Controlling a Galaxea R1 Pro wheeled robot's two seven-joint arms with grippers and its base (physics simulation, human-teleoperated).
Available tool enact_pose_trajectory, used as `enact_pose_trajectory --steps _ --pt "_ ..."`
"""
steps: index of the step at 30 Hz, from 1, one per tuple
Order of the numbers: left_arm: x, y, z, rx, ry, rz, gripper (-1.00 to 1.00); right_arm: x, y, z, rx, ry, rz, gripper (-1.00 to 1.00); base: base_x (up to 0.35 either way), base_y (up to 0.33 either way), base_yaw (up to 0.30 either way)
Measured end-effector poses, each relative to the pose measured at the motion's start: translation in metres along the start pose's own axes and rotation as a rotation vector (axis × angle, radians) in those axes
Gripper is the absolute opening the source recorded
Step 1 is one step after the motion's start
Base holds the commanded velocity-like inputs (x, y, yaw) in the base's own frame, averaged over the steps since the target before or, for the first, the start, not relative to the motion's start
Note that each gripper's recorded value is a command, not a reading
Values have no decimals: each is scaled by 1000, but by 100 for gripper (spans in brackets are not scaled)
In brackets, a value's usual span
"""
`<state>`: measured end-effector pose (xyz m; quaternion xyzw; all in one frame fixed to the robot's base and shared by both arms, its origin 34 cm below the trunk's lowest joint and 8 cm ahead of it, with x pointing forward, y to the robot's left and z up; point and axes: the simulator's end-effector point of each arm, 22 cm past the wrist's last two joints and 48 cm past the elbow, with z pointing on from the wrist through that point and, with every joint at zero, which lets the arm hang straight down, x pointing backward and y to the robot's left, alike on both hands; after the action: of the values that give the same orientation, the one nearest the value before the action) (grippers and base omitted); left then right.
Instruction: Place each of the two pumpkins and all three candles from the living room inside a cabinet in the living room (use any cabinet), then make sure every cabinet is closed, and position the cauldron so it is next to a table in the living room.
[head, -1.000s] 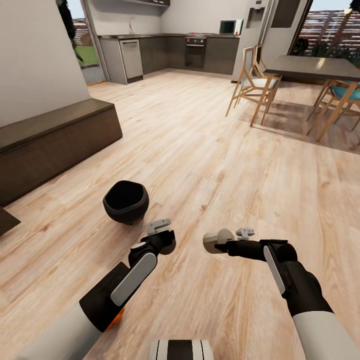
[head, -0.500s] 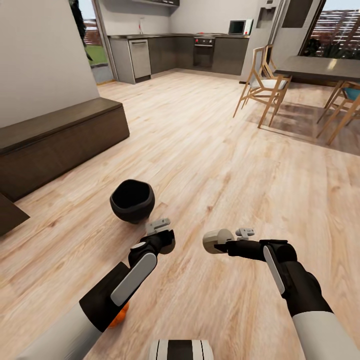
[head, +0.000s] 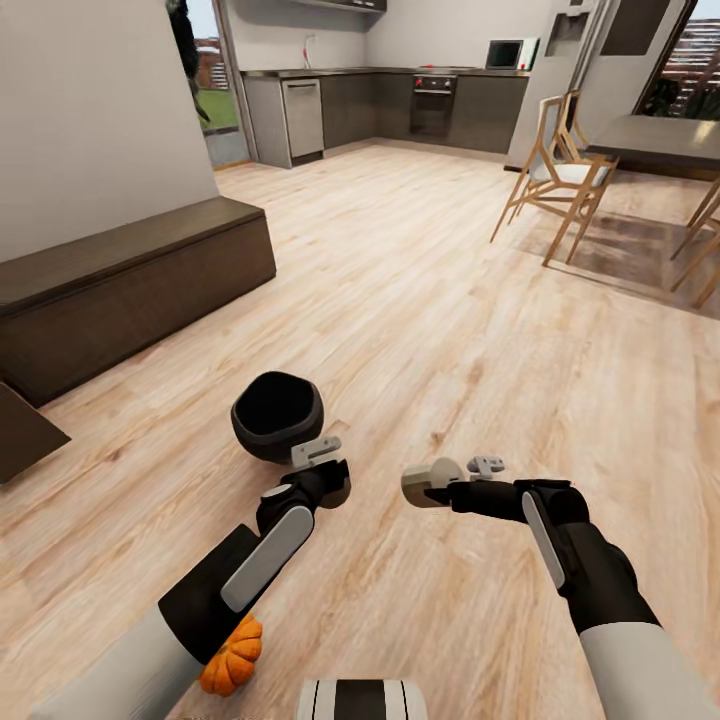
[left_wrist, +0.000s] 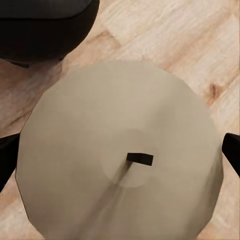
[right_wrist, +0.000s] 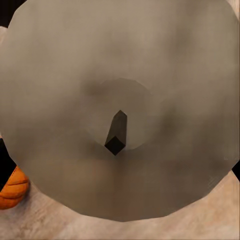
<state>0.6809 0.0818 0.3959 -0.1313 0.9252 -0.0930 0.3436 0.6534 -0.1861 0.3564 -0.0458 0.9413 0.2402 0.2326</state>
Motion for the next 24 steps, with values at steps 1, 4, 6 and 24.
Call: enact_pose_trajectory --steps 1,4,6,24 --pt "0 0 0 0 0 0 -100 0 1 1 0 0 1 -100 4 0 287" --pt "1 0 0 0 1 0 -100 0 0 2 13 0 1 -100 1 0 287" --pt "0 0 0 0 1 0 -100 0 0 2 16 -1 1 -100 0 0 288" --pt "3 1 1 -4 6 0 -100 0 2 3 15 -1 2 -100 0 0 288"
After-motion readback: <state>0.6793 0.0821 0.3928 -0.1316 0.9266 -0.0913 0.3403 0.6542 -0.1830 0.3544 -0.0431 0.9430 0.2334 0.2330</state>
